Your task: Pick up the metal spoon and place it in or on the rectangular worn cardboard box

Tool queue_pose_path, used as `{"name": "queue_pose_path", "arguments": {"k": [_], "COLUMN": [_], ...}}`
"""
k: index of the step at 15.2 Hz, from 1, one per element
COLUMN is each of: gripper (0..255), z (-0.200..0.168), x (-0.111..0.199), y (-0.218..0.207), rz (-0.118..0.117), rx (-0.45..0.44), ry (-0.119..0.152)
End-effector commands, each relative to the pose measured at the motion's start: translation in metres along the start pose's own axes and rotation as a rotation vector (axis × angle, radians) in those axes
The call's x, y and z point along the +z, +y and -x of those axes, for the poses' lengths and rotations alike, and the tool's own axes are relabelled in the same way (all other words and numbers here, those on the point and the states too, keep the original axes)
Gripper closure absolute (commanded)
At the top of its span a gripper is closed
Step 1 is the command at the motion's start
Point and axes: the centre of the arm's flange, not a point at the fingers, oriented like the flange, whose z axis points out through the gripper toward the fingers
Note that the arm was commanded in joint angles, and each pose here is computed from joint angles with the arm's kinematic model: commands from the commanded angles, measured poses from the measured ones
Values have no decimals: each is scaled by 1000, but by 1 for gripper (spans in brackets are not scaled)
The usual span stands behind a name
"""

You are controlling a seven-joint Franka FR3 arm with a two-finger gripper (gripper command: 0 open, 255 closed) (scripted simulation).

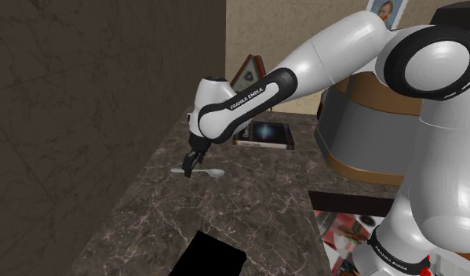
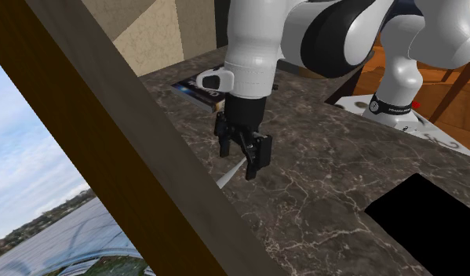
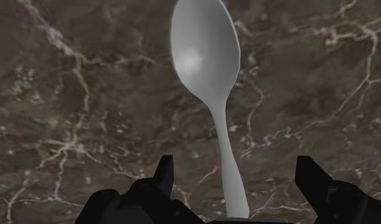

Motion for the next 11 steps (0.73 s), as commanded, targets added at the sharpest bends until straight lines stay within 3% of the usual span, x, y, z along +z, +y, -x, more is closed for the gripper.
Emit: {"name": "queue_pose_path", "arguments": {"k": [1, 5, 6, 11], "gripper": [0, 0, 255, 255], "z": [0, 0, 0, 0], "x": [1, 1, 1, 1], "y": [0, 0, 0, 0], "rz": [0, 0, 0, 0], "rx": [0, 0, 0, 0], "ry": [0, 0, 0, 0]}}
